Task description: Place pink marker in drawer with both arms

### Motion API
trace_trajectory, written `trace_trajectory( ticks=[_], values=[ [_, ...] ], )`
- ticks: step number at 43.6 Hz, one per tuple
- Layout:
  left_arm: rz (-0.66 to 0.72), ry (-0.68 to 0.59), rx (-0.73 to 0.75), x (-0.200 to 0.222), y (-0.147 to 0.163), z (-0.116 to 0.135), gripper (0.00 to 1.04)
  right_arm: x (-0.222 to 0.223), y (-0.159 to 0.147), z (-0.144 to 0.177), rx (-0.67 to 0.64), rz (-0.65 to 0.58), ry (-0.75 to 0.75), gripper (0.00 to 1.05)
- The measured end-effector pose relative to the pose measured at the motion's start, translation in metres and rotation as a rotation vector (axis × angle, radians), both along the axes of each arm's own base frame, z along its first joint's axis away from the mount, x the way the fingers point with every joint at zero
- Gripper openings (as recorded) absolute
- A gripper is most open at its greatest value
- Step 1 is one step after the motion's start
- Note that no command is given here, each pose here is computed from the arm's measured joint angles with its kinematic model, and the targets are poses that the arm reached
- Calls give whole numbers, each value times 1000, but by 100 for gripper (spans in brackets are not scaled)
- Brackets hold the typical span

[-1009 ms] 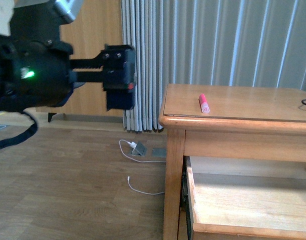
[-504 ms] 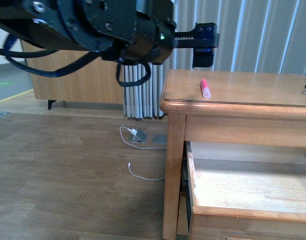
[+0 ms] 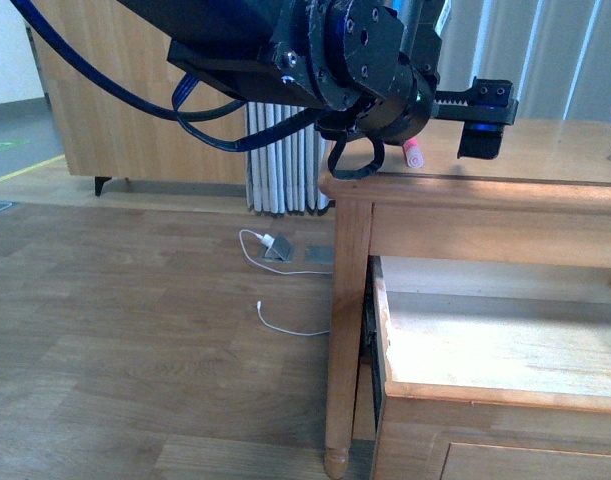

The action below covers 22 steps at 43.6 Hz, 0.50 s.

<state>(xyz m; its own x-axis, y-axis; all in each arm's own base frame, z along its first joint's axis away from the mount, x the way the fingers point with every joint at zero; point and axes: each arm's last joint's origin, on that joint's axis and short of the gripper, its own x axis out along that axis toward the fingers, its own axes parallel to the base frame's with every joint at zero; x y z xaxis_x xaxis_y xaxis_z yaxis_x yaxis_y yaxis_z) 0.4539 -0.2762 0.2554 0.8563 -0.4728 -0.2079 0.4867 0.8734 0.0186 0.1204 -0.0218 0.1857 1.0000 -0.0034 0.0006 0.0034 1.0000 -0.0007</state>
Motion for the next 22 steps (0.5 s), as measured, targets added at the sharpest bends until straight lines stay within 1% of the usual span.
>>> trace_trajectory(
  ticks=[8,22],
  values=[
    [5,55,27,5,-4,-14,99,0,0,0,0,0,0,96],
    [11,79,48,6,-6,-12,99,0,0,0,0,0,0,96]
  ],
)
